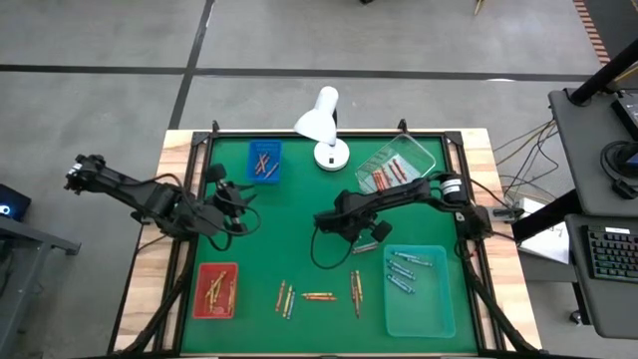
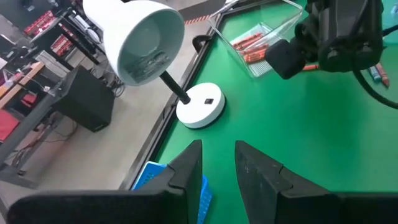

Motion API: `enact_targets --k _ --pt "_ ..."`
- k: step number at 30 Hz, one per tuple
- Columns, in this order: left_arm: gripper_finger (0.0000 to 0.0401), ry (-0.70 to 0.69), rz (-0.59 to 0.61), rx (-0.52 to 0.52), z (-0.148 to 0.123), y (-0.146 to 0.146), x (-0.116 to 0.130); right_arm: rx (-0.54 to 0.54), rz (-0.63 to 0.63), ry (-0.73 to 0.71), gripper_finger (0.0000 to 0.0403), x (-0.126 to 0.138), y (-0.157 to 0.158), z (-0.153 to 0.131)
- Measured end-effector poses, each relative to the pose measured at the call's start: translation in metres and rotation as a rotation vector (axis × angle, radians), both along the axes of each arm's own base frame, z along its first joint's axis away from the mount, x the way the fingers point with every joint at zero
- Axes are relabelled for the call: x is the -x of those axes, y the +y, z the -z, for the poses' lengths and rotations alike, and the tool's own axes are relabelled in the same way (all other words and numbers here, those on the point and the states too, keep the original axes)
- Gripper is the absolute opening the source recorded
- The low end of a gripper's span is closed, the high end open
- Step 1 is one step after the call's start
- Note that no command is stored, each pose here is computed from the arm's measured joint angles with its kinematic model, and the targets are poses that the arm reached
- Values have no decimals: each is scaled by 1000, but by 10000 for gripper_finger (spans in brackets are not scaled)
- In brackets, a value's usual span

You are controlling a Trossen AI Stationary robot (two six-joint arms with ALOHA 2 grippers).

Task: Sort crayons
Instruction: Put the orange crayon into the transparent bin

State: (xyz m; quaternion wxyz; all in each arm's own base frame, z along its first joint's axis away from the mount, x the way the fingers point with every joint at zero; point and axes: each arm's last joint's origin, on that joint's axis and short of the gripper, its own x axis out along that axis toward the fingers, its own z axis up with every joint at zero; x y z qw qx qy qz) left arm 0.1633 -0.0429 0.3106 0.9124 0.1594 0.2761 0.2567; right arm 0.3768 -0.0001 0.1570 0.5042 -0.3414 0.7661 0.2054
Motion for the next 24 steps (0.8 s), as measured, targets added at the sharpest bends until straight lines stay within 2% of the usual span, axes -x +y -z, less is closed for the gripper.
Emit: enact_targets --k 5,14,24 --pt "78 1 1 -2 0 0 0 -10 -32 8 25 1 -1 -3" --pt "78 -4 0 1 0 0 0 -16 -58 24 110 -2 -2 7" --pt "78 -12 0 5 -1 0 -1 8 -78 40 101 -5 -3 17"
